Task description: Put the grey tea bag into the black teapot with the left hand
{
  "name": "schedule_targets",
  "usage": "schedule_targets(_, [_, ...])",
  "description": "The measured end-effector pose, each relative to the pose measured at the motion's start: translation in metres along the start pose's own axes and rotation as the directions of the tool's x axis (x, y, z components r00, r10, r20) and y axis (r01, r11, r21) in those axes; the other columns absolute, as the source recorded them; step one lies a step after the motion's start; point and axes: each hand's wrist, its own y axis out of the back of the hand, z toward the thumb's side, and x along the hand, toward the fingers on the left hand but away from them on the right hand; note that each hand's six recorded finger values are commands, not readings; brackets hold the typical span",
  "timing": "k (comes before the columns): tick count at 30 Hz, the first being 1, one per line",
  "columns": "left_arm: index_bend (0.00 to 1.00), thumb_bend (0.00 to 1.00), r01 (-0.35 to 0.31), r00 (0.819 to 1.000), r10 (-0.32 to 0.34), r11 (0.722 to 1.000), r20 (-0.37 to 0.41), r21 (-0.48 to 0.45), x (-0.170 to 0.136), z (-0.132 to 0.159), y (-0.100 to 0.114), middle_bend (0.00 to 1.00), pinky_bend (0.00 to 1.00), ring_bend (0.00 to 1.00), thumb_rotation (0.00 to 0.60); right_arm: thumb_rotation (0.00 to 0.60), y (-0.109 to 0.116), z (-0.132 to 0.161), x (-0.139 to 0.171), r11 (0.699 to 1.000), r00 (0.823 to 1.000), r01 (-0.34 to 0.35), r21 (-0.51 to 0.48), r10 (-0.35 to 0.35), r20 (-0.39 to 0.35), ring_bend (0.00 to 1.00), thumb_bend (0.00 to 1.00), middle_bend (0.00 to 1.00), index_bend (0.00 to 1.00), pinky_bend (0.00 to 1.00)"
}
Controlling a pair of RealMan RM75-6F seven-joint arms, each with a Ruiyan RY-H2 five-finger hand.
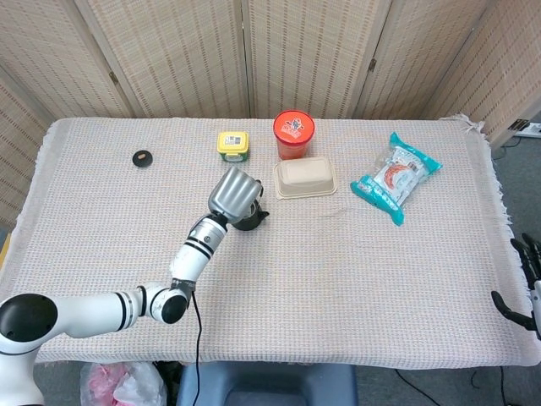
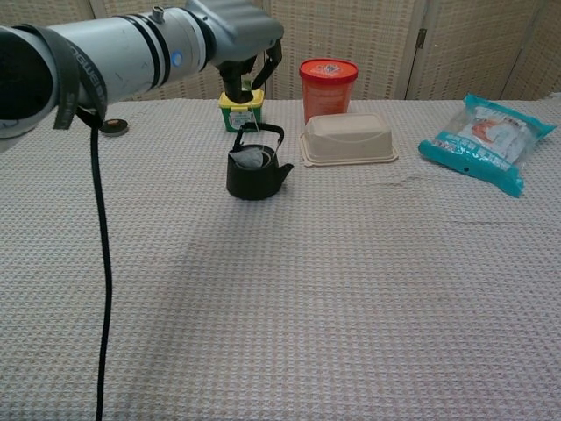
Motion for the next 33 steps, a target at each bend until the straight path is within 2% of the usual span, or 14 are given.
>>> schedule_targets(7, [0.59, 0.39, 0.031, 1.0, -0.032, 0.998, -0.002, -0.063, -0.006, -0.001, -0.017, 1.0, 1.0, 1.0, 0.6, 0.6, -0.002, 0.002, 0.0, 1.0, 1.0, -0.007, 0.003, 0.007, -0.011, 0.0, 0.24, 0.0, 0.0, 0.0])
schedule_targets(12, [0.59, 0.39, 0.058, 0.998, -0.056, 0.994, 0.034, -0.088, -0.009, 0.015, -0.029, 1.0, 1.0, 1.0, 0.6, 0.6, -0.001, 0.005, 0.002, 1.0, 1.0, -0.002, 0.004, 0.002, -0.021, 0.0, 0.24, 0.0, 0.0, 0.0])
schedule_targets(23, [0.58, 0.39, 0.022, 0.998, -0.017, 0.997, 0.067, -0.068, -0.009, 0.042, -0.013, 1.0, 1.0, 1.0, 0.6, 0.6, 0.006, 0.003, 0.008, 1.0, 0.999, 0.018, -0.016, -0.019, -0.034, 0.0, 0.24, 0.0, 0.0, 0.0])
schedule_targets(31, [0.51, 0.39, 0.006, 0.995, 0.001, 0.997, 0.097, -0.074, -0.015, 0.067, -0.006, 1.0, 1.0, 1.0, 0.6, 0.6, 0.012, 0.003, 0.015, 0.999, 0.998, 0.04, -0.032, -0.042, -0.055, 0.0, 0.25, 0.0, 0.0, 0.0])
schedule_targets(33, [0.44, 0.39, 0.005, 0.993, 0.005, 0.997, 0.115, -0.082, -0.017, 0.077, -0.004, 1.0, 1.0, 1.0, 0.6, 0.6, 0.012, 0.003, 0.016, 0.999, 0.997, 0.04, -0.034, -0.042, -0.06, 0.0, 0.25, 0.0, 0.0, 0.0])
